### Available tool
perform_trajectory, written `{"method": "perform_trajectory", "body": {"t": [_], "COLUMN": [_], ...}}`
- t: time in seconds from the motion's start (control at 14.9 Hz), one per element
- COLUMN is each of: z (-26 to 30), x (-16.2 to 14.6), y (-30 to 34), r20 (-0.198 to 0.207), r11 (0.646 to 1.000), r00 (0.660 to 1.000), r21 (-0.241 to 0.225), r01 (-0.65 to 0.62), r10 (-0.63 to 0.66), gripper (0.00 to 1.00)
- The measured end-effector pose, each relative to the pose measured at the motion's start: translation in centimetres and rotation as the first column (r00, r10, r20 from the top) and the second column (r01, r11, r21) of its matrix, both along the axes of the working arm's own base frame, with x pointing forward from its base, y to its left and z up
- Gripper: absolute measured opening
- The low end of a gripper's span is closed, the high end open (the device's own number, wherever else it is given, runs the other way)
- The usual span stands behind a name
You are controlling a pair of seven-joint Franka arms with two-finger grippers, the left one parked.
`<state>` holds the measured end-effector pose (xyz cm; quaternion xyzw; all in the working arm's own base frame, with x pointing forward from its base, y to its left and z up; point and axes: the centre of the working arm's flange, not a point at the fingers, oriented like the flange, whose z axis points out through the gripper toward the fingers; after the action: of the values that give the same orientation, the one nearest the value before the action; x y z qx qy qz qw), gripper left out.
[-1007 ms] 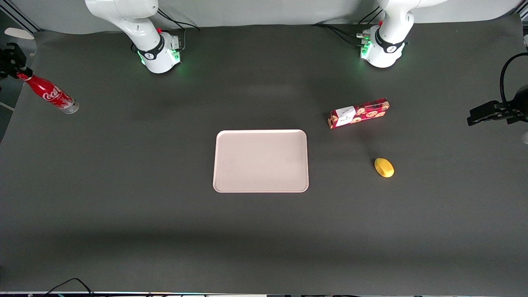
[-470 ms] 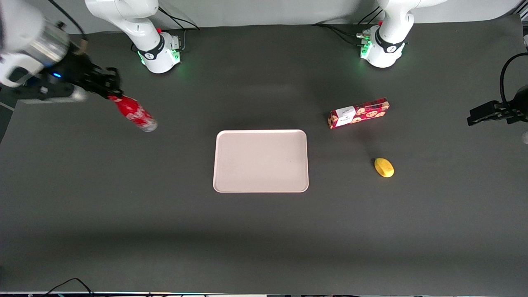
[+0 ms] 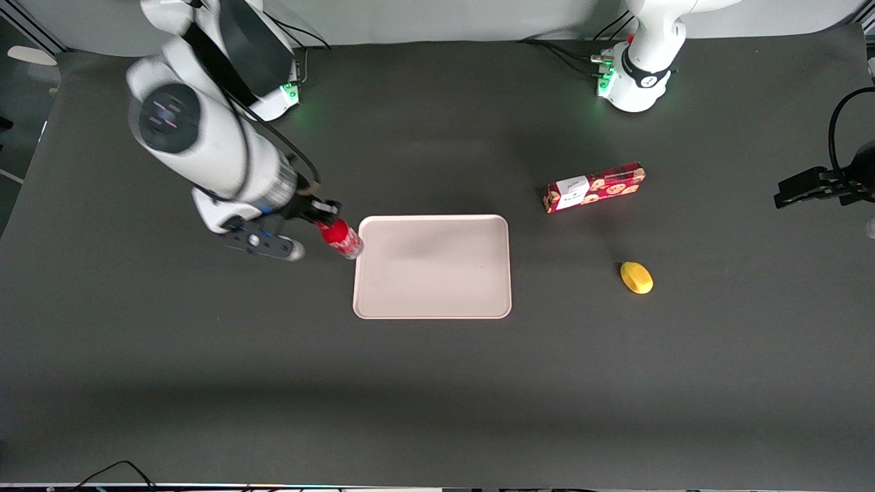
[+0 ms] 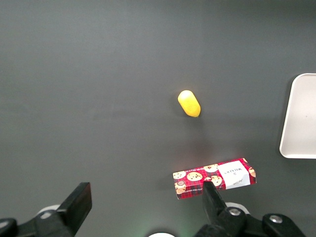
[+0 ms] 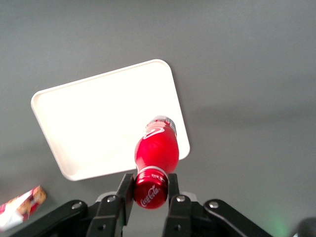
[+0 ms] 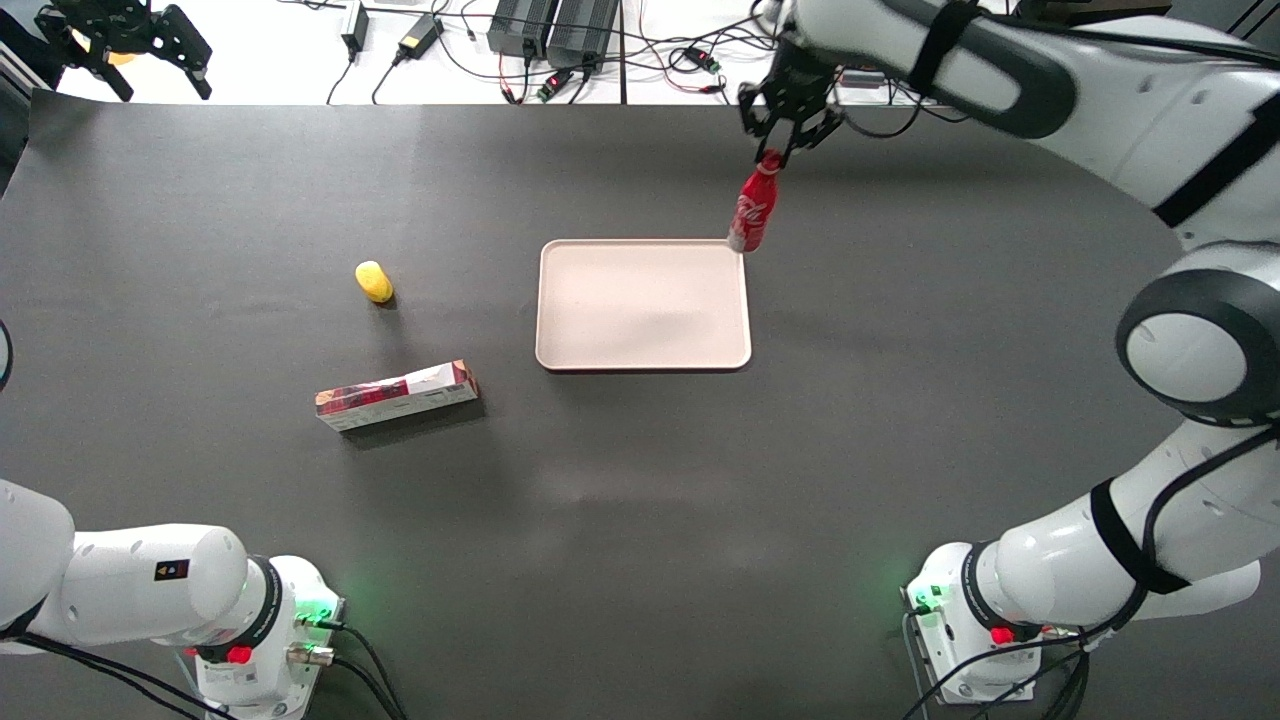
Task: Place coke bottle on tray
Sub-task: 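Lower the bottle onto the tray corner and open the right gripper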
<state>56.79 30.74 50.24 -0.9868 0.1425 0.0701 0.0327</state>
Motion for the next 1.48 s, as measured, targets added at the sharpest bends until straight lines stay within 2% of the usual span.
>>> {"method": "perform_trajectory", "body": {"t": [0.2, 0.4, 0.81, 1.21, 1.48], "z": [-6.7, -11.4, -13.4, -15.1, -13.5], "x": [0.8, 0.1, -0.8, -1.3, -0.8], "y": [2.0, 2.5, 2.4, 2.6, 2.3], "r20": [-0.004, 0.006, 0.003, 0.036, 0.060], "r11": [0.998, 0.995, 0.991, 0.990, 0.989], "r00": [0.998, 0.995, 0.993, 0.991, 0.989], "r21": [-0.017, -0.013, -0.054, -0.049, -0.041], "r01": [0.061, 0.102, 0.121, 0.131, 0.140], "r10": [-0.062, -0.102, -0.121, -0.129, -0.137], "gripper": [0.32, 0.32, 0.33, 0.43, 0.76]}}
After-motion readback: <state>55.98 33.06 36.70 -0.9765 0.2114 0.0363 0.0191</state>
